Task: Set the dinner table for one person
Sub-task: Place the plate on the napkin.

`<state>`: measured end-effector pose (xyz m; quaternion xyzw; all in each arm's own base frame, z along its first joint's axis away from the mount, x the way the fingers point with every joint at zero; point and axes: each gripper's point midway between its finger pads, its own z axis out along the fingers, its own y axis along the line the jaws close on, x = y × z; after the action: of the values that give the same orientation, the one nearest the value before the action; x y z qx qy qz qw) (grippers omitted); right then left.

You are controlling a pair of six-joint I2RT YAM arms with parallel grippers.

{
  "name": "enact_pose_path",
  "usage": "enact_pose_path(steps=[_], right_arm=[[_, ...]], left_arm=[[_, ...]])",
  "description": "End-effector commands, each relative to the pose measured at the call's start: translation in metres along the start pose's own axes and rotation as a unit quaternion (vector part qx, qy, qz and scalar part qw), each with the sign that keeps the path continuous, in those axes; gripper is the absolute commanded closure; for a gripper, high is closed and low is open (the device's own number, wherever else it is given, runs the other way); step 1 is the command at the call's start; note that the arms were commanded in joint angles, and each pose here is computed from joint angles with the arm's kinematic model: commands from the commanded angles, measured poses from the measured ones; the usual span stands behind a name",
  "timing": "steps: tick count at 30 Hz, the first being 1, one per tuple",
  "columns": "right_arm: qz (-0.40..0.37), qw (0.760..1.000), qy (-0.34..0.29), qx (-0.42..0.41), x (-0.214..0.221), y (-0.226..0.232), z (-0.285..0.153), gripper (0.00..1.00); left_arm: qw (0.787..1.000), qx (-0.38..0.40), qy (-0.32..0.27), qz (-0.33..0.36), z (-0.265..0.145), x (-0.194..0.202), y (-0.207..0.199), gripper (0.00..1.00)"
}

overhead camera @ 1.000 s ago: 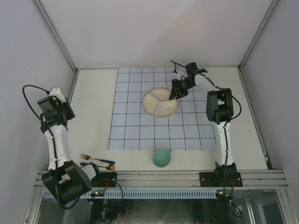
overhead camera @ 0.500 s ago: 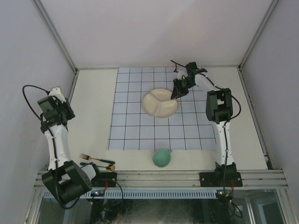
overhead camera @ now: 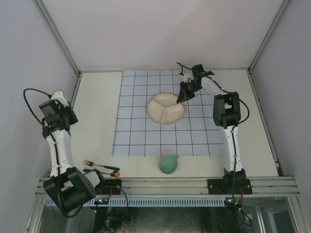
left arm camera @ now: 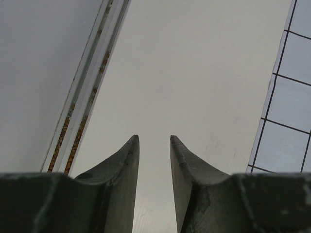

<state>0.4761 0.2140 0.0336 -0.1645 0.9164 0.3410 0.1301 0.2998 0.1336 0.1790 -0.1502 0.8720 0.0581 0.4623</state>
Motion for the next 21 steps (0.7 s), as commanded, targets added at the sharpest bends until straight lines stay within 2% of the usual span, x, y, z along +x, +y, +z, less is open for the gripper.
enact_pose_path(steps=[1, 21], right_arm=[[-0.016, 1.000, 0.000, -0.019, -0.004, 0.009, -0.003, 1.00], [0.043, 0.996, -0.027, -0.069, -0.013, 0.010, -0.030, 1.00]], left_arm=[[1.000, 0.002, -0.015, -0.003, 0.001, -0.002, 0.000, 0.64], [1.000, 0.001, -0.015, -0.004, 0.001, -0.001, 0.000, 0.64]])
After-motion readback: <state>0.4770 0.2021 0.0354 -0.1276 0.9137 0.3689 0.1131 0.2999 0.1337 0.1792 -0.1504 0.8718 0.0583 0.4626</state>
